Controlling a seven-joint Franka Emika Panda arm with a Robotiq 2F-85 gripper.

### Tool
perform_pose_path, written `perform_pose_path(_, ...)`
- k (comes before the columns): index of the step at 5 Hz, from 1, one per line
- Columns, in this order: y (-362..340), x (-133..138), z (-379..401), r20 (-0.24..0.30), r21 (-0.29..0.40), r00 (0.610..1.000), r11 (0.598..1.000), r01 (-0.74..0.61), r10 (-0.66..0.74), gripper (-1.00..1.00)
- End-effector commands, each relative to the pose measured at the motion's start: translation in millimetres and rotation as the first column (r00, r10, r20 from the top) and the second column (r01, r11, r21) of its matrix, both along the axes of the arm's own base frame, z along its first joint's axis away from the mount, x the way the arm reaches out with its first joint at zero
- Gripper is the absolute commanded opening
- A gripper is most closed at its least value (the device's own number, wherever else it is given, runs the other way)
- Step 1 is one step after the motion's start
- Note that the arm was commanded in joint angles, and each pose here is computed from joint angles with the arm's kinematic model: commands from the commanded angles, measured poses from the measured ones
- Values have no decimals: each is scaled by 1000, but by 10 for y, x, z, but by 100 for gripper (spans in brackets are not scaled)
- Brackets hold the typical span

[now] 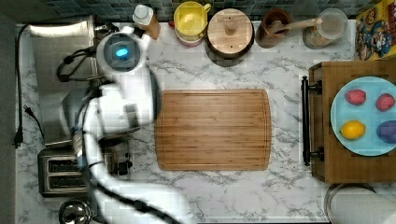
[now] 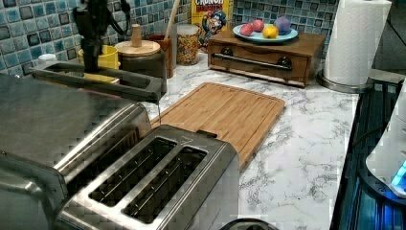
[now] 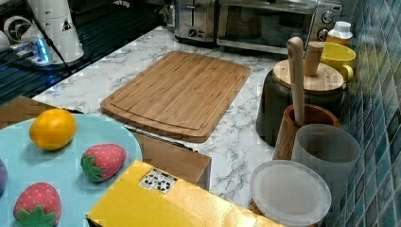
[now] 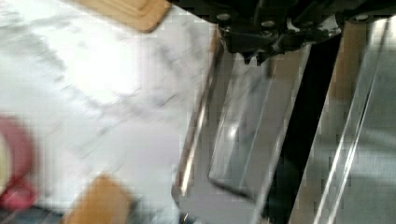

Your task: Close the oven.

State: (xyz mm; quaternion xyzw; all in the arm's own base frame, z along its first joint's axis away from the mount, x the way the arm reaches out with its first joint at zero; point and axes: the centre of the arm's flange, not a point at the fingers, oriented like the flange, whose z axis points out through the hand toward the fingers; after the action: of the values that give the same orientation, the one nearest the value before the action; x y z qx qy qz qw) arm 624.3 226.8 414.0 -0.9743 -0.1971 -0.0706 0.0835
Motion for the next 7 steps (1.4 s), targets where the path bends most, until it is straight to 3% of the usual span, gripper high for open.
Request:
perform_pose_path(1,743,-212,530,155,-80,984,992,99,-86,-100)
perform_pose_path(2,726,-221,566,173,-98,976,984,152,-133,-100)
perform_pose_path(3,579,-299,891,214,-39,956,976,215,-202,-100)
perform_pose_path(7,580,-299,891,214,-39,956,976,215,-202,-100)
